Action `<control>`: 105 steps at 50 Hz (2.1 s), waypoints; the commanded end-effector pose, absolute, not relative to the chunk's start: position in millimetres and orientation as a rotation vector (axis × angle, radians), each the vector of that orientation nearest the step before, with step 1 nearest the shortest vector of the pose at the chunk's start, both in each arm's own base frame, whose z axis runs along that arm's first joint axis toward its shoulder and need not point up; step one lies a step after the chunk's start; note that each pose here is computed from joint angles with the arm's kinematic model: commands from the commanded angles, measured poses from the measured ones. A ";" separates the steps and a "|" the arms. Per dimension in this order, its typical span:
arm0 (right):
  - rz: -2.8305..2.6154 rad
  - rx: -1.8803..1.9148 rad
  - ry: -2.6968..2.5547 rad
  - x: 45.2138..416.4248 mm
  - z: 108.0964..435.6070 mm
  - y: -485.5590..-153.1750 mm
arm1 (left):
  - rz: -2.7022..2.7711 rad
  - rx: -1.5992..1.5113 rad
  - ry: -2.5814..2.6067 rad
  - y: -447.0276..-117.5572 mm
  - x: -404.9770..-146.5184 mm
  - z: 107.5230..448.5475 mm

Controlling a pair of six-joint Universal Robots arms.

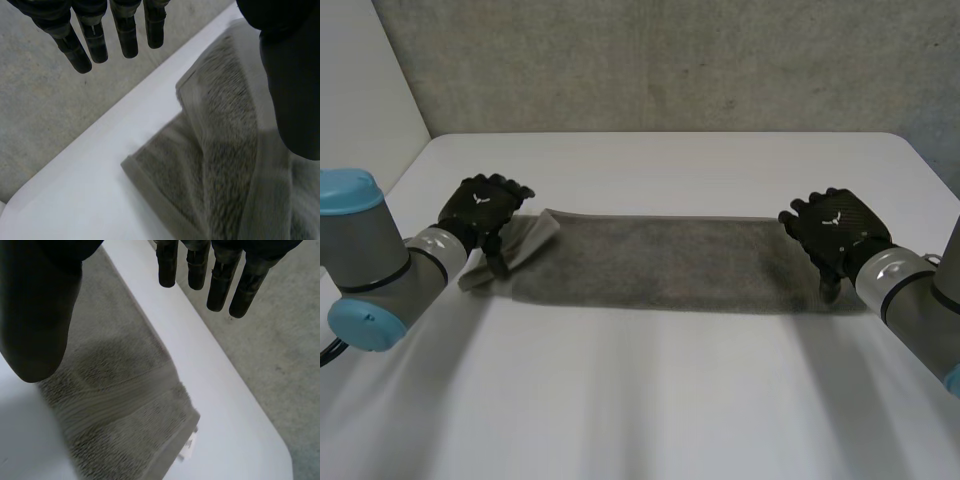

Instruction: Fold the towel.

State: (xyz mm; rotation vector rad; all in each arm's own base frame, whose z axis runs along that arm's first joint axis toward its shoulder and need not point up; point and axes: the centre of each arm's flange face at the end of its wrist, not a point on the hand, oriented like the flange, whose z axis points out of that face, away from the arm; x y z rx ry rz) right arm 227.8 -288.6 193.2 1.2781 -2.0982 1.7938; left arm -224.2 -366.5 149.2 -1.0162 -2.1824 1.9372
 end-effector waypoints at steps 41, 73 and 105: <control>1.726 1.188 -2.156 201.7 173.1 -305.7 | 2.291 -1.044 -2.294 -421.3 -202.3 134.0; 1.606 1.164 -2.308 179.4 121.1 -334.8 | 1.962 -0.774 -2.160 -340.1 -232.2 177.3; 1.711 1.070 -1.860 182.5 221.2 -390.4 | 2.004 -0.734 -2.107 -330.9 -228.3 202.4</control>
